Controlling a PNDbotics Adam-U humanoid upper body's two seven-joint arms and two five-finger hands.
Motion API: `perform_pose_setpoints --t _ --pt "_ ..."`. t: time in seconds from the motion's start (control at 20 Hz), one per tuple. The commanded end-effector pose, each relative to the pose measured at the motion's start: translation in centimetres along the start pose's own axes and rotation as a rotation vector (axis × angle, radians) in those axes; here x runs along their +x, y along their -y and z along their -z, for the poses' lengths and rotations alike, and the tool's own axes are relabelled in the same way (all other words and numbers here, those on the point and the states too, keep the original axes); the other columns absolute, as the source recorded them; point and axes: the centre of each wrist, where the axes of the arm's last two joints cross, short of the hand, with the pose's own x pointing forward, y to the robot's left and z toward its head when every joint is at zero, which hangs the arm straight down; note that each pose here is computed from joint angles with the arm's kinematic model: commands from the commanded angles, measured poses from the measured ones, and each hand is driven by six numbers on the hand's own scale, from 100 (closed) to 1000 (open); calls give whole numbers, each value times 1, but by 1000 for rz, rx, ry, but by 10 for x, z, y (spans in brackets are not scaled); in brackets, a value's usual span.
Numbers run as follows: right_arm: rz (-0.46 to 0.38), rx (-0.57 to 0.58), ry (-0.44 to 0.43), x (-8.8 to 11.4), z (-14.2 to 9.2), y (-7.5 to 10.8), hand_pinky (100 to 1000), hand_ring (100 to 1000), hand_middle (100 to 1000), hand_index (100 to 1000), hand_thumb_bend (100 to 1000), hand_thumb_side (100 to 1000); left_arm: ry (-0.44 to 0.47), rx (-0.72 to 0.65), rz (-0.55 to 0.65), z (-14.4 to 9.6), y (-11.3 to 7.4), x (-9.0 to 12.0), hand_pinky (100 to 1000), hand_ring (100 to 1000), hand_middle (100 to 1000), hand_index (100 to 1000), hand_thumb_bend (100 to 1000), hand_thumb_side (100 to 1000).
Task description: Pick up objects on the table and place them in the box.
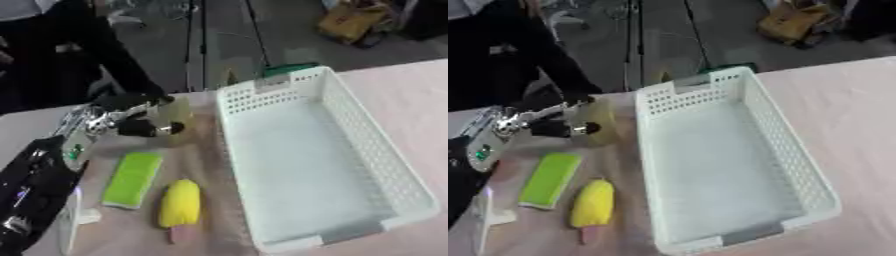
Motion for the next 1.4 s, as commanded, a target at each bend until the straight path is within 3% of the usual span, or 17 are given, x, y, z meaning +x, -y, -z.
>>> perform_pose_setpoints --t 0.05,0.3,0.35,0.4,0.5,0.95,1.0,1.4 --pt "17 -20 30 3 8 2 836 835 698 636 100 1000 -11 -22 31 1 1 1 1000 1000 1000 1000 692 953" --pt "18 -35 27 3 8 2 835 834 694 631 100 1000 -34 -23 51 2 5 0 1000 975 867 1000 642 897" --pt "18 -36 26 3 7 2 835 834 694 631 100 1000 -38 -21 56 2 5 0 1000 975 867 1000 642 897" --pt "18 -36 26 3 7 2 835 834 694 631 100 1000 -41 -20 60 2 5 0 1000 890 859 990 636 896" --pt "19 -38 25 3 7 2 835 834 694 631 100 1000 -49 -20 64 2 6 0 986 855 854 981 623 901" --pt "15 -43 19 3 6 3 835 834 694 629 100 1000 -70 -13 51 3 9 -1 915 749 737 910 533 912" --pt "13 -43 18 3 6 3 835 834 694 629 100 1000 -70 -11 48 3 9 -1 887 712 690 882 503 935" --pt "0 -40 3 2 2 4 834 834 691 627 100 1000 -68 55 4 3 4 1 763 582 565 800 373 854"
